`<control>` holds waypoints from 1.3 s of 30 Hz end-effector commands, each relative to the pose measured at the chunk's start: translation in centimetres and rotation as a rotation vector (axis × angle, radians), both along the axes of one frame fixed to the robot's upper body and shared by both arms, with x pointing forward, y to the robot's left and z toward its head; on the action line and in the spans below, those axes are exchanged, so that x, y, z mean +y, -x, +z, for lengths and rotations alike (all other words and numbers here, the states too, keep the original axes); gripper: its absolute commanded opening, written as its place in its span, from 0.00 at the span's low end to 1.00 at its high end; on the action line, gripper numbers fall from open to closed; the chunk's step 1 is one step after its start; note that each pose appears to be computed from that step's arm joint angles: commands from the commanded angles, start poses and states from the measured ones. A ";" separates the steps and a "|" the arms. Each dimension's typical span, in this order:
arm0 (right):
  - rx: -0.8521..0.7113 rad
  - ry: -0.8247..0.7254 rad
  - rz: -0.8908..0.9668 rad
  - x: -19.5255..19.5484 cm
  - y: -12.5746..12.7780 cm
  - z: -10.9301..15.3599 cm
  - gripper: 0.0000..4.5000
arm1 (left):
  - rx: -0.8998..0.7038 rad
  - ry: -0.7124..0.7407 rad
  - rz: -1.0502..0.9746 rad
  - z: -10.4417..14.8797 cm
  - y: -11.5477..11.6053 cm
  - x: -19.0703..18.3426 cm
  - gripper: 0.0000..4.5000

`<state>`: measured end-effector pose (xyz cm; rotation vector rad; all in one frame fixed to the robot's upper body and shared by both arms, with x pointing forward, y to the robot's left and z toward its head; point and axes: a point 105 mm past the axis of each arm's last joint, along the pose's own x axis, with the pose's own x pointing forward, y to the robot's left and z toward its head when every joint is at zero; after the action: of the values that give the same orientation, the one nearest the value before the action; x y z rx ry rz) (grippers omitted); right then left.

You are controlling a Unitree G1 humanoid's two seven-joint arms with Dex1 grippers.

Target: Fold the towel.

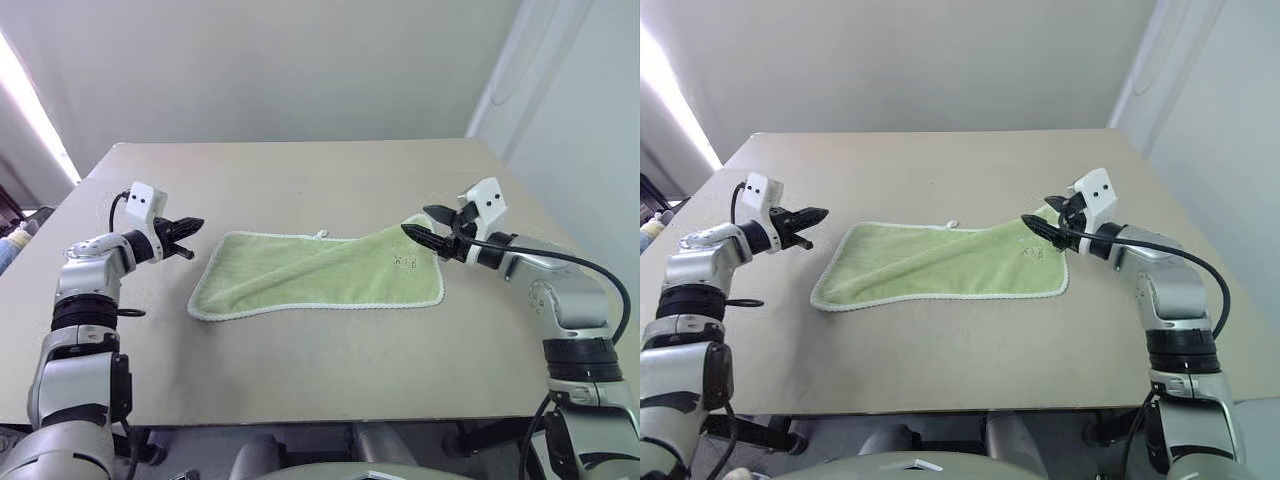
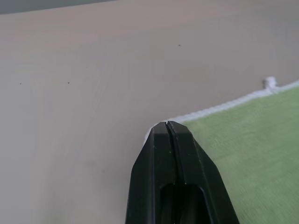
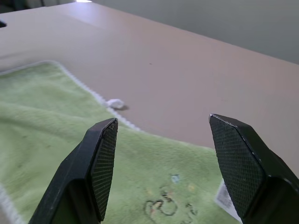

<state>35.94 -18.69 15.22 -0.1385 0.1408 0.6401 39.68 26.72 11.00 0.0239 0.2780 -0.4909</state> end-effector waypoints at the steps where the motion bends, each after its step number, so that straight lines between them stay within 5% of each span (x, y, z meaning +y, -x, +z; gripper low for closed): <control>1: -0.092 -0.008 0.021 0.6 -0.2 2.3 0.73 | -0.065 -0.003 -0.006 1.8 -0.6 0.0 0.00; 12: 0.022 0.023 0.089 0.5 1.5 0.2 0.73 | 0.024 0.049 -0.132 3.1 1.8 1.3 0.00; 27: 0.177 0.211 0.155 -0.6 3.0 -4.2 0.73 | 0.232 -0.147 -0.406 1.9 9.6 2.5 0.00; 39: 0.259 0.336 0.155 -2.2 4.4 -6.9 0.73 | 0.207 -0.231 -0.449 -2.9 8.8 -0.6 0.00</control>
<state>31.43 -20.63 7.42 -0.3559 0.5190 0.7824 30.57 25.97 7.48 0.2341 0.5646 -0.9148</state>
